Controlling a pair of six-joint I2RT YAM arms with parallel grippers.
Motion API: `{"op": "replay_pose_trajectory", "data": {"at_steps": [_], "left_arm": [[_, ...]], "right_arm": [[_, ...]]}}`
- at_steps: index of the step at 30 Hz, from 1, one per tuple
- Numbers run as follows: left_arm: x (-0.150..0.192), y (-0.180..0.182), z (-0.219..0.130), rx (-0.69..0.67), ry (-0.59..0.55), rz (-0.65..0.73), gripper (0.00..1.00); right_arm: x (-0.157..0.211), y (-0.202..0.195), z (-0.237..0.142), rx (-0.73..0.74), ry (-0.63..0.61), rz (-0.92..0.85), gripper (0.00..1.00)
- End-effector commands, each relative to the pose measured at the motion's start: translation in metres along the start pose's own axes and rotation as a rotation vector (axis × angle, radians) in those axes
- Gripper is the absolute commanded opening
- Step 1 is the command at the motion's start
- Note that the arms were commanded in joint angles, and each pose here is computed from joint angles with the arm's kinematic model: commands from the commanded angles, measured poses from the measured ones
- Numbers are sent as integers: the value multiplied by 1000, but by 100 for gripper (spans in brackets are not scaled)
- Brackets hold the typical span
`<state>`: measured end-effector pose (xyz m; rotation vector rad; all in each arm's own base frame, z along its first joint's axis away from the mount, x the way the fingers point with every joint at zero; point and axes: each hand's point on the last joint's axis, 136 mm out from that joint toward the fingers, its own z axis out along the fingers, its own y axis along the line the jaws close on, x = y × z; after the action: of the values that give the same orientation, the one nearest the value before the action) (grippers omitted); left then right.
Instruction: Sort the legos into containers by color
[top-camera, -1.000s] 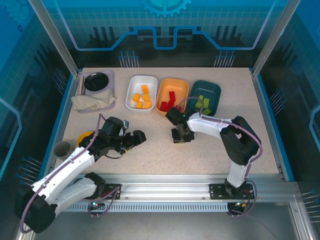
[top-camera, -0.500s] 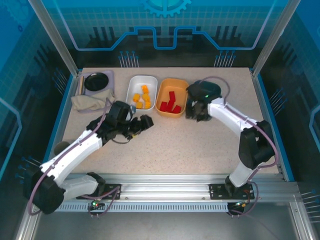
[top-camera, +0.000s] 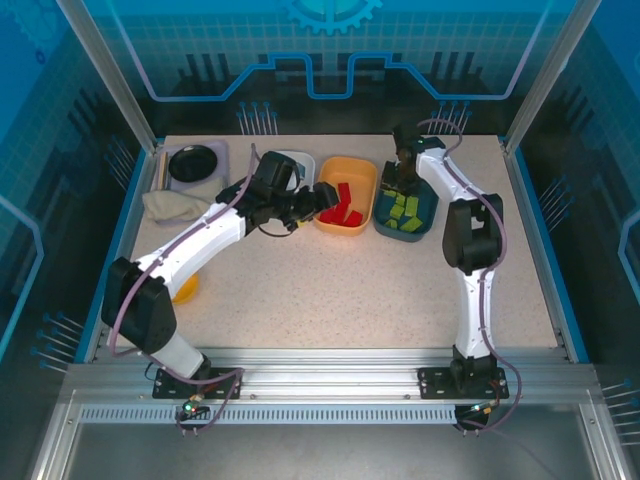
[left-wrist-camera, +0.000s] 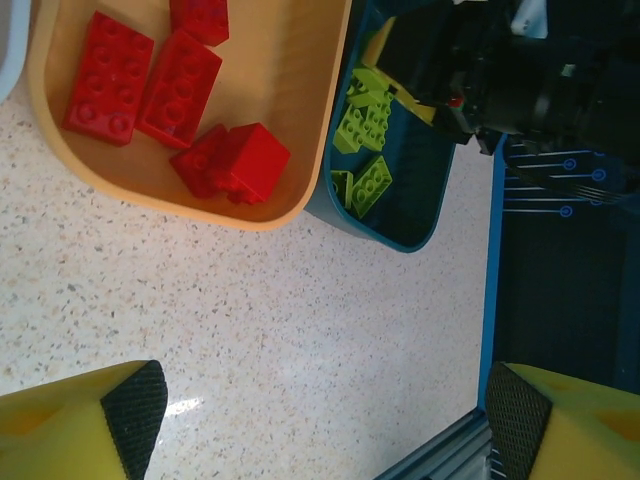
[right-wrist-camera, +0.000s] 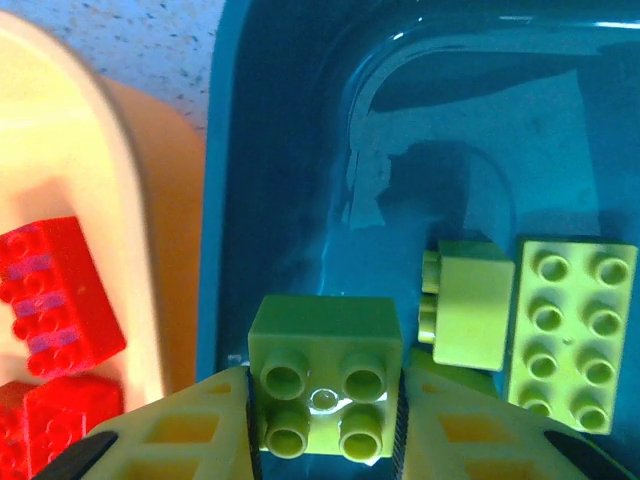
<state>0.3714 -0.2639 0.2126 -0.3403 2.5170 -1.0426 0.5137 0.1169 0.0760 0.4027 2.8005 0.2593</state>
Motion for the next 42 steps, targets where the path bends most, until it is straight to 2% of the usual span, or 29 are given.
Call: {"op": "replay_pose_trajectory", "data": {"at_steps": [1, 5, 9, 17, 20, 21, 22, 24, 26, 31, 35, 37, 38, 40, 41, 42], "left_arm": [[-1, -14, 0, 30, 13, 41, 86], [-2, -15, -3, 27, 9, 42, 86], [-3, -17, -11, 18, -5, 43, 86], [-1, 4, -46, -118, -66, 28, 87], [7, 16, -62, -161, -68, 39, 88], [11, 20, -67, -173, -67, 44, 91], [15, 25, -74, -185, -69, 51, 99], [25, 36, -84, -202, -64, 67, 99], [36, 49, -94, -224, -51, 71, 99], [57, 64, -113, -210, -48, 89, 99], [60, 70, -121, -212, -76, 127, 99], [54, 77, -127, -259, -115, 150, 99], [47, 89, -134, -338, -158, 146, 99], [28, 120, -157, -540, -295, 114, 99], [18, 135, -171, -631, -384, 119, 99], [11, 142, -177, -662, -449, 164, 99]], "right_arm": [[7, -8, 1, 7, 63, 35, 37], [7, -8, 2, -3, 65, 40, 51], [4, -3, -18, -25, 24, 28, 61], [13, 4, -101, -51, -130, -22, 62], [38, 4, -134, -57, -207, -102, 67], [49, 5, -141, -71, -224, -131, 70], [63, 6, -147, -93, -239, -167, 72], [92, 13, -162, -171, -260, -238, 77], [122, 13, -175, -232, -269, -286, 100], [175, 2, -201, -337, -294, -342, 100], [188, -13, -209, -314, -314, -335, 100], [180, -18, -218, -283, -349, -330, 100], [171, -28, -222, -219, -374, -296, 100], [150, -53, -231, -76, -444, -226, 100], [139, -61, -235, -47, -490, -207, 100], [132, -66, -237, -52, -523, -188, 100]]}}
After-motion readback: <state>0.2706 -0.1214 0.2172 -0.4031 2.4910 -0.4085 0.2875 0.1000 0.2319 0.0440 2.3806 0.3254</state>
